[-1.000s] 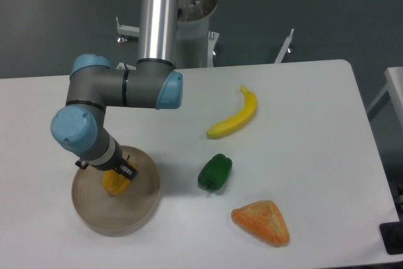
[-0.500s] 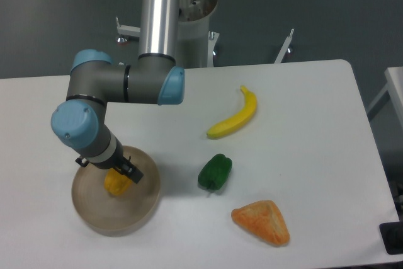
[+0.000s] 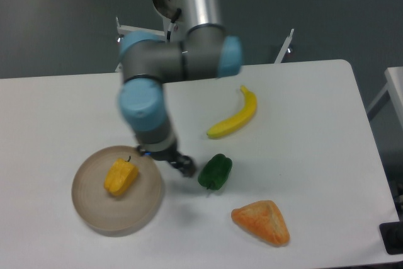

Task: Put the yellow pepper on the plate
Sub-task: 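Raise the open gripper away from the pepper on the plate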

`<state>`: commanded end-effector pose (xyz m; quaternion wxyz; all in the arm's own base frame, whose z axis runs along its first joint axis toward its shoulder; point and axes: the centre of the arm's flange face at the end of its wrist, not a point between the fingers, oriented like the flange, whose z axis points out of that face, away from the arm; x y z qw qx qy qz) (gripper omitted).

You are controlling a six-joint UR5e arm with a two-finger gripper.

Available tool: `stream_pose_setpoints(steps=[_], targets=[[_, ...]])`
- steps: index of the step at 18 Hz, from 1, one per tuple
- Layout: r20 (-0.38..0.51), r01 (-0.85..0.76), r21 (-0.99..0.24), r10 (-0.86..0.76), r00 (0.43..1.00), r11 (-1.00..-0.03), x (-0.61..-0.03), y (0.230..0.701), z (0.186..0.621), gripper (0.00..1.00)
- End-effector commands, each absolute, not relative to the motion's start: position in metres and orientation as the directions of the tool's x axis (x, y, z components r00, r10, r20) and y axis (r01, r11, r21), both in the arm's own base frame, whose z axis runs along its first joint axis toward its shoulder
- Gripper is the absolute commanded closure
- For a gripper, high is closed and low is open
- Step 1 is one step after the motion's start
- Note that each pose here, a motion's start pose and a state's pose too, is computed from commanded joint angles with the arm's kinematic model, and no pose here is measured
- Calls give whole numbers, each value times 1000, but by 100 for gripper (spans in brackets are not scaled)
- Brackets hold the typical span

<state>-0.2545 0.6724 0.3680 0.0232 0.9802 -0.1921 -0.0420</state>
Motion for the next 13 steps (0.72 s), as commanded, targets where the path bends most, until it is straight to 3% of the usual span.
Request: stream_pose_setpoints(steps=[8,13], targets=[[-116,-414,48,-417,902,-909,-365,630,364,1],[-143,-407,43,-409,901,-912,-397,618,356,1]])
